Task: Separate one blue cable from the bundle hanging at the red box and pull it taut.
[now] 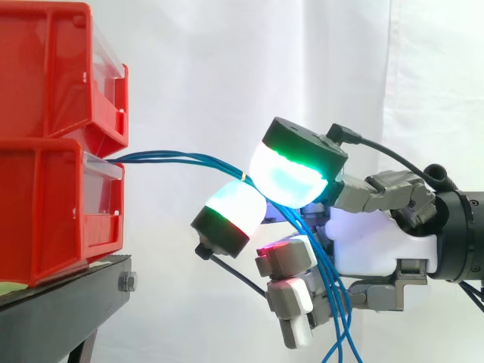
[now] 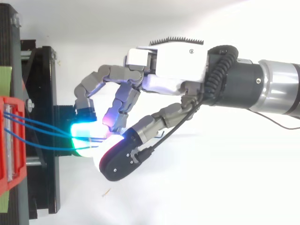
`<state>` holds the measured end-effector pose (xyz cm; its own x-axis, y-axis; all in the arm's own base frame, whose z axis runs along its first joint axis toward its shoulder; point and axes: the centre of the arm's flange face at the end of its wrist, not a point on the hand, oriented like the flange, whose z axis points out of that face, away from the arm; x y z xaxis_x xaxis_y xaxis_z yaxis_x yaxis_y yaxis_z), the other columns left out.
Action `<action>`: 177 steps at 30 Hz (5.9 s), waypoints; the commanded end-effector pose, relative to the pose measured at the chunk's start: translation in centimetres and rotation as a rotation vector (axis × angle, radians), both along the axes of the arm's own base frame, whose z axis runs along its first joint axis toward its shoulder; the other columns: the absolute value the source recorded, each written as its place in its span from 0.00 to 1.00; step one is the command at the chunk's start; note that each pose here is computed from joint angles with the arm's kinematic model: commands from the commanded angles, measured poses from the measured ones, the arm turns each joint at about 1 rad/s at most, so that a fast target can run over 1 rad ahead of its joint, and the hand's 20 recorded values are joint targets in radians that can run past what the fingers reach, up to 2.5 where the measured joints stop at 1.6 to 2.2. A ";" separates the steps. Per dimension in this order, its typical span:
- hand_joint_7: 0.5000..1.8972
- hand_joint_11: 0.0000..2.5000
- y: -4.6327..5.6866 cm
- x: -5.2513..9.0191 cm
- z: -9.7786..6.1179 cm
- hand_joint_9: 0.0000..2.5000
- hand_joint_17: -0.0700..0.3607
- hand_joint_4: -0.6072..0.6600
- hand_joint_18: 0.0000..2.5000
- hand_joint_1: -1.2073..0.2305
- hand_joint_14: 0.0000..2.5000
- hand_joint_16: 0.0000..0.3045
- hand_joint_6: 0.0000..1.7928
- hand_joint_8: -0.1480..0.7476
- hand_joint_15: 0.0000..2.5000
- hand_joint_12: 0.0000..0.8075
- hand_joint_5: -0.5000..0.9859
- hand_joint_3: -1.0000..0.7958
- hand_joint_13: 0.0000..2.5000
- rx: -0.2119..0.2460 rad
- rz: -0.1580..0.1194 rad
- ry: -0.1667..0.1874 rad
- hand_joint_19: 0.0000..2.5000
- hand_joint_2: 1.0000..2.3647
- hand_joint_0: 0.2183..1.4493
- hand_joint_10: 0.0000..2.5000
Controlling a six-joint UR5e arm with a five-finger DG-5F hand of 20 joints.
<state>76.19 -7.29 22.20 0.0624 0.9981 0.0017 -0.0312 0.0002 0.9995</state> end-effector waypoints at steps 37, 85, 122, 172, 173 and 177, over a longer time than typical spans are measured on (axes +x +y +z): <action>0.41 0.43 0.1 0.0 -0.1 0.44 0.39 0.47 0.41 0.23 0.01 0.14 0.51 0.57 0.29 0.47 0.23 0.45 0.47 0.000 0.003 0.005 0.28 0.01 0.35 0.01; 0.38 0.42 0.1 -0.1 -0.2 0.46 0.38 0.42 0.41 0.23 0.01 0.14 0.51 0.54 0.30 0.46 0.23 0.28 0.46 -0.008 0.002 0.009 0.28 0.00 0.42 0.01; 0.44 0.45 0.8 0.0 -0.2 0.47 0.38 0.41 0.43 0.22 0.01 0.14 0.52 0.55 0.30 0.46 0.24 0.35 0.47 -0.013 0.008 0.008 0.29 0.01 0.40 0.01; 0.38 0.49 0.8 -0.1 -0.2 0.48 0.37 0.43 0.40 0.18 0.01 0.13 0.53 0.51 0.30 0.44 0.22 0.28 0.46 -0.011 0.011 0.009 0.28 0.00 0.52 0.01; 0.40 0.49 0.8 -0.1 -0.3 0.47 0.37 0.49 0.41 0.17 0.01 0.13 0.53 0.52 0.29 0.44 0.22 0.28 0.46 -0.011 0.011 0.011 0.27 0.00 0.50 0.01; 0.58 0.48 0.9 0.0 -0.2 0.48 0.36 0.49 0.42 0.19 0.01 0.13 0.52 0.55 0.30 0.45 0.24 0.28 0.47 -0.013 0.013 0.006 0.28 0.00 0.40 0.01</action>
<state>76.13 -6.43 21.95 0.0503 0.9987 -0.0108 -0.0222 0.0120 0.9997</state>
